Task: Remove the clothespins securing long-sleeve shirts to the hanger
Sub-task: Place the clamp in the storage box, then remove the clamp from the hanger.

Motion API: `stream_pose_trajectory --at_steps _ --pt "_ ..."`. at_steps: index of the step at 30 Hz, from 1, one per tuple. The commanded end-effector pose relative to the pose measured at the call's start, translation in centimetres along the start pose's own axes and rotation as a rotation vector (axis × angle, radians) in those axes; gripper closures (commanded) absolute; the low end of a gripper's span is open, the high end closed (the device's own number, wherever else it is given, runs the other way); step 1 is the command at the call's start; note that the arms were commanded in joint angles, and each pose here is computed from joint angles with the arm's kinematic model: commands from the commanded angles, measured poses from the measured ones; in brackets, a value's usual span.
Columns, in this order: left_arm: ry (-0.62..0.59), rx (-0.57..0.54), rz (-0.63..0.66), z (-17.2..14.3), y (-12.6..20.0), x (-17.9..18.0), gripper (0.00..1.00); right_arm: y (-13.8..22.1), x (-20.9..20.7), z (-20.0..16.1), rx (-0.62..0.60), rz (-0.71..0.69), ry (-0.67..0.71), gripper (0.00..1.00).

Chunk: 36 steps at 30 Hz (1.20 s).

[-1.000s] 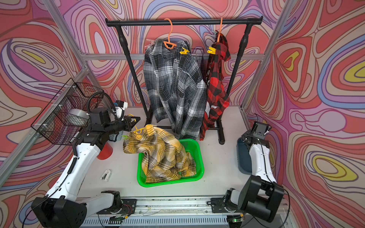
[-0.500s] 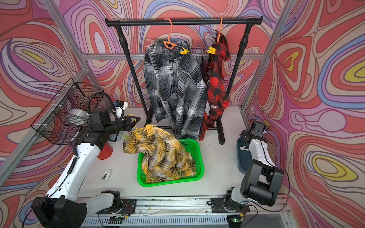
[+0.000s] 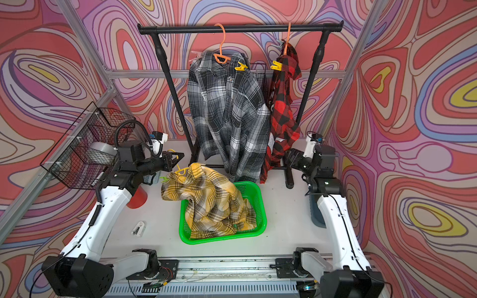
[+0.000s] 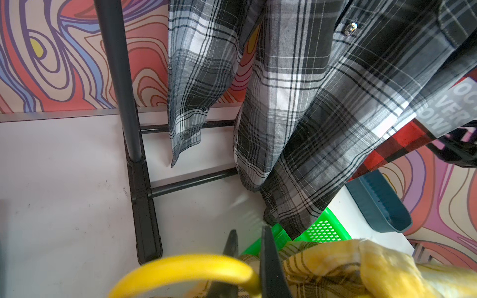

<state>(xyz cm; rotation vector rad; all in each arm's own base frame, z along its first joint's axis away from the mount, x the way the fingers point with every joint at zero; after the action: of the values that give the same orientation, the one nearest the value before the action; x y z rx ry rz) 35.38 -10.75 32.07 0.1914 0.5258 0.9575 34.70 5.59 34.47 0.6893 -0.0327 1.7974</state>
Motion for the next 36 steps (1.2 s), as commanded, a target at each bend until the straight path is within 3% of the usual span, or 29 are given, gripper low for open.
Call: stream_pose_trajectory --at_steps 1,3,7,12,18,30,36 --pt "-0.044 -0.045 -0.024 1.6 0.5 -0.6 1.0 2.5 7.7 -1.1 0.078 0.293 0.175 0.32" --pt "-0.047 -0.043 -0.025 1.6 0.5 -0.6 1.0 3.9 11.7 -2.1 0.129 0.45 0.265 0.33" --pt "-0.042 -0.029 -0.034 1.4 0.2 -0.6 1.0 4.4 15.5 -4.0 0.224 0.553 0.37 0.33" --pt "-0.045 -0.022 -0.036 1.5 0.2 -0.7 1.0 3.6 20.1 -6.2 0.296 0.586 0.491 0.34" --pt "-0.046 -0.025 -0.041 1.8 0.2 -0.8 1.0 -0.1 24.8 -10.9 0.469 0.61 0.601 0.35" --pt "-0.055 -0.043 -0.055 2.6 0.6 -1.3 1.0 -5.0 27.9 -14.4 0.58 0.608 0.692 0.39" --pt "-0.054 -0.066 -0.091 3.2 0.9 -2.1 1.0 -6.1 27.7 -15.0 0.585 0.585 0.705 0.52"
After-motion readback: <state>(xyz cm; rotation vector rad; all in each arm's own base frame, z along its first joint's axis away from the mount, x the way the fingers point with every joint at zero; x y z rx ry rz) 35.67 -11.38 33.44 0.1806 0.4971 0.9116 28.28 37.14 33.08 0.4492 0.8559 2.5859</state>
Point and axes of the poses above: each gripper's point midway between its finger pads, its own y axis back along the fingers, its own x axis along the line the jaws close on, z = x × y, the point moved 1 cm from there along y, back along the fingers, and after that the axes turned 3 degrees about -y, right-handed, at the moved point
